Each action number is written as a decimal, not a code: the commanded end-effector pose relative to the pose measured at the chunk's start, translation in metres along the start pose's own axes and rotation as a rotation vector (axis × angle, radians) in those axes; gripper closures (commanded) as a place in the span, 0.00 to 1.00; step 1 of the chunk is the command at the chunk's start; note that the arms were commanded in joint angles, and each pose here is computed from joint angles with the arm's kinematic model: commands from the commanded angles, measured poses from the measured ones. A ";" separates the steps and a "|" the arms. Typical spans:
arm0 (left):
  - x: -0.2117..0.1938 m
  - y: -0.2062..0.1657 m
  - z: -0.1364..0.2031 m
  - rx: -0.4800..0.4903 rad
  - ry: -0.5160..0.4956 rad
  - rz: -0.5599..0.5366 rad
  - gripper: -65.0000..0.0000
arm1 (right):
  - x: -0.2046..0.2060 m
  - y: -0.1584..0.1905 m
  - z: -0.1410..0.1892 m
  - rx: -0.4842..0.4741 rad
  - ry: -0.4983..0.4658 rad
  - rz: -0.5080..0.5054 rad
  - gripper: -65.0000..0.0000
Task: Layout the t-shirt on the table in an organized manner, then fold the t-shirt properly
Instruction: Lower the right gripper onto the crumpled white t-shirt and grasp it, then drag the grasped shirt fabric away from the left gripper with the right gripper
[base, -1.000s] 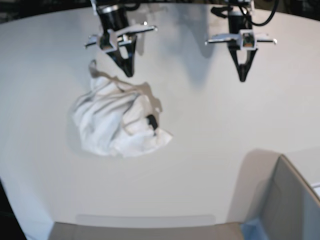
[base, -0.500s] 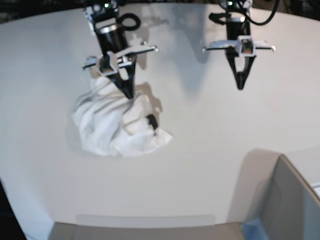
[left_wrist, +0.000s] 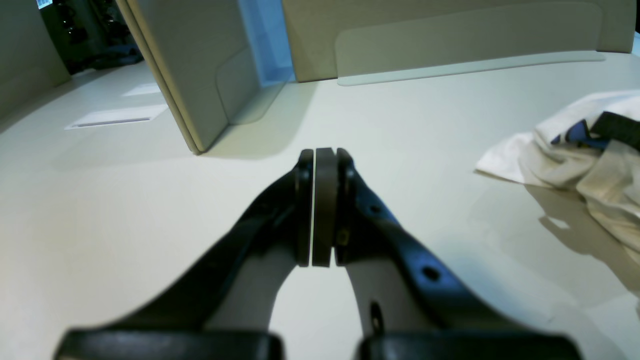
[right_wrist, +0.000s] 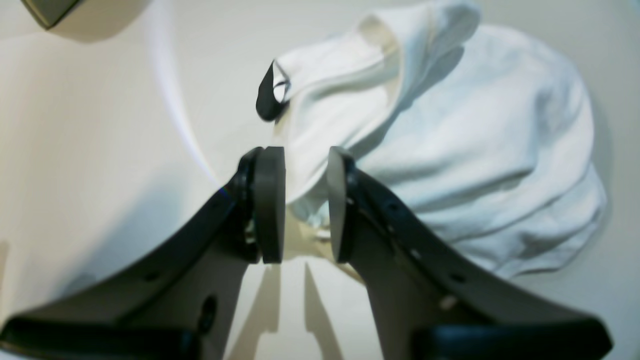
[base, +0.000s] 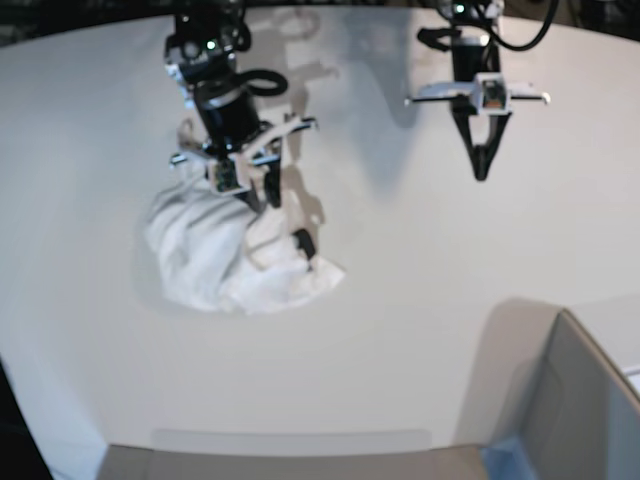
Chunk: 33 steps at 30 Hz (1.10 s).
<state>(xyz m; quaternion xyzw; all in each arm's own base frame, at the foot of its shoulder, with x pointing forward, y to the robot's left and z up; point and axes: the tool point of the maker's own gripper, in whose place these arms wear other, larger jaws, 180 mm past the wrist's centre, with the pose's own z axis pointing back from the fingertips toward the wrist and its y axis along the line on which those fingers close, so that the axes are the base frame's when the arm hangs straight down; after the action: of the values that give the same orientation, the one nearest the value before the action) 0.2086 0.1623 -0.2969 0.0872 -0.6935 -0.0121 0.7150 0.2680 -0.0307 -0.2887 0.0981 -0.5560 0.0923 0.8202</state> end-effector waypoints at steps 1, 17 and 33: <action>0.005 0.001 0.001 0.004 -0.023 -0.002 1.00 | 0.013 0.001 0.001 0.002 -0.048 0.000 0.76; -0.010 -0.002 -0.002 0.016 0.008 0.014 1.00 | 0.001 -0.009 -0.007 -0.026 0.050 -0.003 0.64; -0.010 -0.001 -0.002 0.017 0.007 0.009 1.00 | -0.004 -0.016 -0.043 -0.038 0.105 0.002 0.61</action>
<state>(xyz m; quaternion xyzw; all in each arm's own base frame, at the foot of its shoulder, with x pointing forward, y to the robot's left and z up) 0.2103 0.1618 -0.3162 0.0868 -0.6793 -0.0021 0.7287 0.3016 -0.0376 -0.3248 0.0724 -0.4887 0.0905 0.8647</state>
